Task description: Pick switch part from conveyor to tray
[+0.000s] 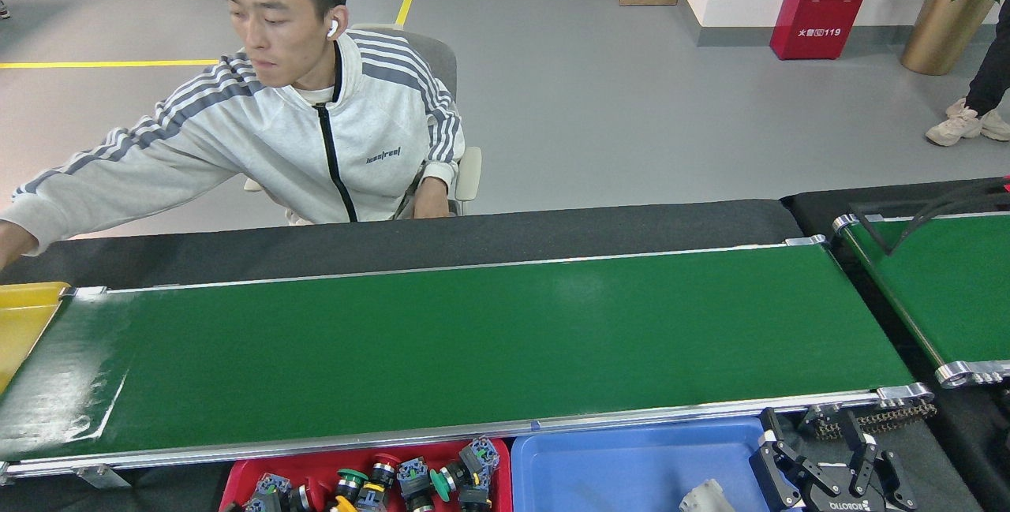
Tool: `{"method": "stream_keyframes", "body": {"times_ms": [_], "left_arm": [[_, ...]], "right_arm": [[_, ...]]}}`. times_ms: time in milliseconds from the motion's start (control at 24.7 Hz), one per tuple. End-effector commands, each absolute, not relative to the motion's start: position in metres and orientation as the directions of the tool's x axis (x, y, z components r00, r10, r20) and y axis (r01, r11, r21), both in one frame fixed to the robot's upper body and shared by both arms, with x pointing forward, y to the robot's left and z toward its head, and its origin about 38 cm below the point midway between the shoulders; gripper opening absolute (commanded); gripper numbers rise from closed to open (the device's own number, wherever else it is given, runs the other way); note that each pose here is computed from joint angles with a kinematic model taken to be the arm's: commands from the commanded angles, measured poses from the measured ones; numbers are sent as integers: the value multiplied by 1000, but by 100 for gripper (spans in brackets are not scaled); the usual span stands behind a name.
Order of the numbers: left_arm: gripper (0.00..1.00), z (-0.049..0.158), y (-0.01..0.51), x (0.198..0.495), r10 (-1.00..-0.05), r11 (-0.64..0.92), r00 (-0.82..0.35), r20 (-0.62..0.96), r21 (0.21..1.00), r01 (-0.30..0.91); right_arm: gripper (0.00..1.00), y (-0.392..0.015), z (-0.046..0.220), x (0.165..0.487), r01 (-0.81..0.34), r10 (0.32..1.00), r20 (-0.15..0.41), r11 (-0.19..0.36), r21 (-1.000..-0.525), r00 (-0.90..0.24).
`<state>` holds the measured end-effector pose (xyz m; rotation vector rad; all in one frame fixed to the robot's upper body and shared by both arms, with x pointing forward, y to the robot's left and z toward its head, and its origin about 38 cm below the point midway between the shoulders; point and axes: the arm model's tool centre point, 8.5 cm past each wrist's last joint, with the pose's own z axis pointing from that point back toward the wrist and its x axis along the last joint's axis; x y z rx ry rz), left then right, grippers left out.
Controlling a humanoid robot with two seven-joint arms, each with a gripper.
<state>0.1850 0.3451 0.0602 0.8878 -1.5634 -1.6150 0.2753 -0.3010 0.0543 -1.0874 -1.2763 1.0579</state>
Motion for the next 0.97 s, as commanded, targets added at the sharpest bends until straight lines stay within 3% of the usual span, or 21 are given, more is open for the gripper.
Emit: {"method": "stream_keyframes", "body": {"times_ms": [0,162,284,932], "left_arm": [[100,67,357,188,-880,-12,-475,-13,1000,-7],[100,62,418,185,-969,-25,-244,-30,999,-24],[100,44,464,177,-998,-55,-8,-55,998,32],[100,51,473,202,-995,-101,6,-101,994,34]], "right_arm": [[98,-305,60,276,19,986,167,167,-986,20],[98,-304,60,276,18,986,168,167,-986,18],[98,-303,60,276,17,986,165,165,-986,16],[98,-298,58,276,13,988,152,152,-988,10]]}}
